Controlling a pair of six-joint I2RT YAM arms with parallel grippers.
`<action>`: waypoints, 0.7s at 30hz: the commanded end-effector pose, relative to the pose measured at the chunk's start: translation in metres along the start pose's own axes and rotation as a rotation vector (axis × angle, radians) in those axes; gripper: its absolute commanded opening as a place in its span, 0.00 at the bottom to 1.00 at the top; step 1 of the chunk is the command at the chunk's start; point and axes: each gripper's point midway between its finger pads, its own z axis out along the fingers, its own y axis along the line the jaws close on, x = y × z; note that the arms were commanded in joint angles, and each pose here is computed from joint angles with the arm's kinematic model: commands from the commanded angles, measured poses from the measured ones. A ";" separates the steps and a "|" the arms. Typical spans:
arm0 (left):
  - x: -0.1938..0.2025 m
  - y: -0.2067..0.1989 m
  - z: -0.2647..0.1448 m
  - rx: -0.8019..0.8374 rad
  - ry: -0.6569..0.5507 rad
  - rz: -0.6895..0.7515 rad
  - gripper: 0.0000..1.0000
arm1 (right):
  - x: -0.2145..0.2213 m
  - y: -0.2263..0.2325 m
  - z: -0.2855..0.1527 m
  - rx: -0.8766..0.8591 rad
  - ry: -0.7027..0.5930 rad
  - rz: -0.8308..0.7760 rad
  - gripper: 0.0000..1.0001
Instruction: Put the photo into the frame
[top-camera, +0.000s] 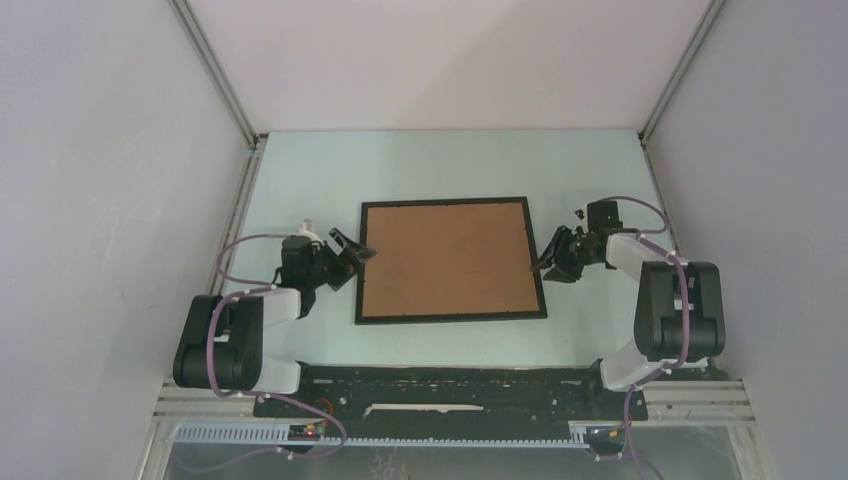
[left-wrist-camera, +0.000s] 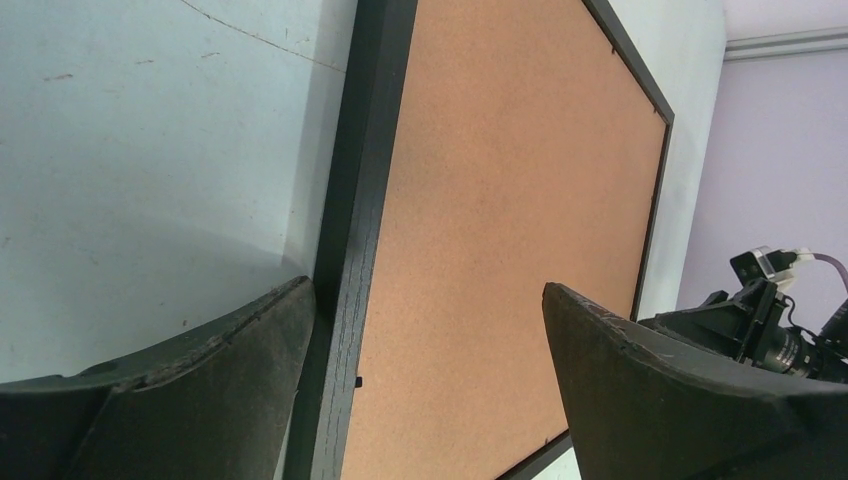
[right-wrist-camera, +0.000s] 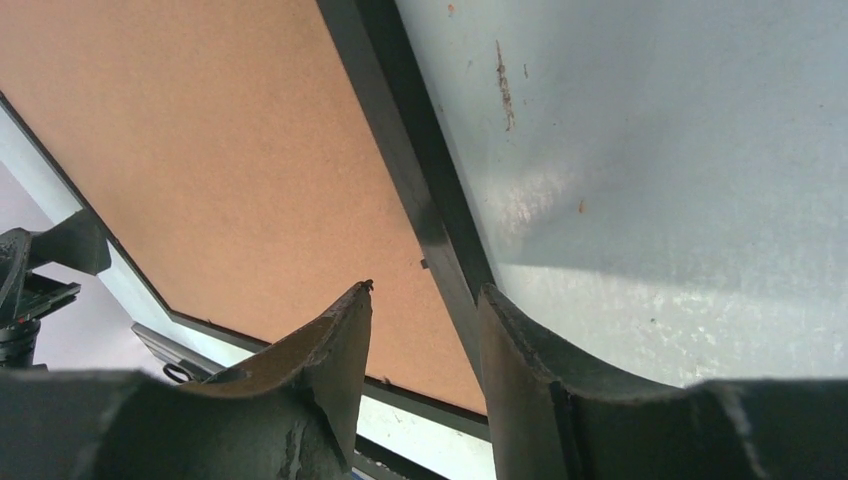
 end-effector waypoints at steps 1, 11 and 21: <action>0.042 0.026 -0.006 -0.081 0.136 -0.064 0.95 | -0.007 0.003 -0.013 0.006 -0.052 -0.033 0.52; 0.041 0.024 -0.006 -0.070 0.133 -0.055 0.96 | -0.002 0.000 -0.007 0.054 -0.054 -0.087 0.55; 0.003 0.004 -0.040 -0.125 -0.021 0.063 1.00 | -0.017 0.017 -0.062 0.362 -0.320 -0.378 0.76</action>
